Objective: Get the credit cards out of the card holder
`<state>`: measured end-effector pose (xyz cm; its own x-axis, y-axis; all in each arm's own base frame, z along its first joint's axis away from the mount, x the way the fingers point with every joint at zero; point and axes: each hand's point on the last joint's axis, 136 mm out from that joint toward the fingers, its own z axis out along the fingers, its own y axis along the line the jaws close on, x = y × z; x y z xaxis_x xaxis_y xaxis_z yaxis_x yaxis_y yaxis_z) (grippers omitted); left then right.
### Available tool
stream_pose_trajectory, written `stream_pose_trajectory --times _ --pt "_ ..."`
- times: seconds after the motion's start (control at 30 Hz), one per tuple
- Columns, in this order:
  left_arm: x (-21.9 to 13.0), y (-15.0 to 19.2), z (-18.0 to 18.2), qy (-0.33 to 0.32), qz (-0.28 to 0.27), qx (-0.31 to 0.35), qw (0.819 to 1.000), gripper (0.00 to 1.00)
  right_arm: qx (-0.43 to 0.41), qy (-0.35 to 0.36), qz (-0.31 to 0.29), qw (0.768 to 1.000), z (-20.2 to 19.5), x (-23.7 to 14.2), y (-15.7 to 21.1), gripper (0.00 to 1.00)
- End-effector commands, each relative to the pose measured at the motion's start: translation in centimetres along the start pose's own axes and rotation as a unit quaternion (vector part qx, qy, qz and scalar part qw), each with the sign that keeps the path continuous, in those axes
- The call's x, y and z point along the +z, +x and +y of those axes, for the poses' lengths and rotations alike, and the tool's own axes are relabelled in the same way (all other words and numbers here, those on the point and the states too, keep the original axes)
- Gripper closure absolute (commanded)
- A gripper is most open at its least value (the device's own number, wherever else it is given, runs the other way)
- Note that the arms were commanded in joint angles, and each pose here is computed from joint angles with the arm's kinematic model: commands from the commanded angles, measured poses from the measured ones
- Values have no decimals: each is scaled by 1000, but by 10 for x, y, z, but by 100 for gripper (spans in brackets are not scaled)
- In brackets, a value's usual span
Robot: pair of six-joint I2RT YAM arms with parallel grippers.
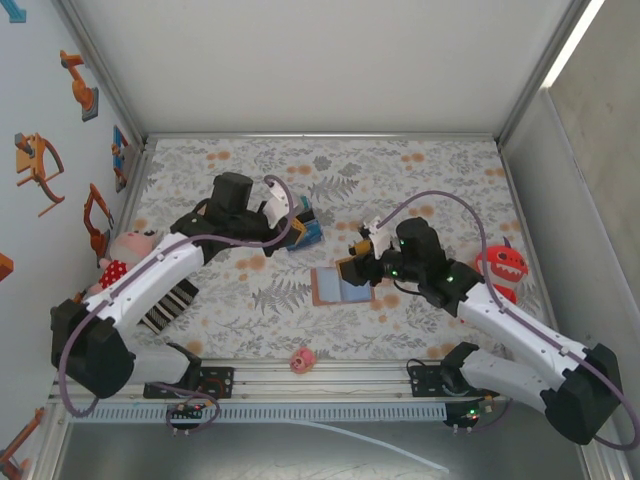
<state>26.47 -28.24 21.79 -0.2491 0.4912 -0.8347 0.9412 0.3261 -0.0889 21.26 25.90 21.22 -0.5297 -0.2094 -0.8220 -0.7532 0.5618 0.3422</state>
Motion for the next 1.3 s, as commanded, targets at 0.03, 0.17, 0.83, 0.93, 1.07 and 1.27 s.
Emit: stream_pose_trajectory --times 0.03,0.17,0.83,0.93,1.07,1.27 --pt "23 8 38 -31 14 35 999 100 13 120 -24 992 -35 -18 -13 42" --pt "43 23 65 -38 43 20 998 100 23 158 -29 987 -47 -24 -13 42" --pt "87 52 101 -33 91 11 995 100 35 179 -39 983 -54 -28 -11 42" --pt "88 55 105 -39 96 12 995 100 35 178 -38 983 -54 -28 -11 42" --pt "92 61 106 -36 109 9 993 100 35 178 -39 983 -54 -28 -11 42" --pt "96 69 107 -33 119 4 992 100 35 179 -39 982 -54 -29 -10 42"
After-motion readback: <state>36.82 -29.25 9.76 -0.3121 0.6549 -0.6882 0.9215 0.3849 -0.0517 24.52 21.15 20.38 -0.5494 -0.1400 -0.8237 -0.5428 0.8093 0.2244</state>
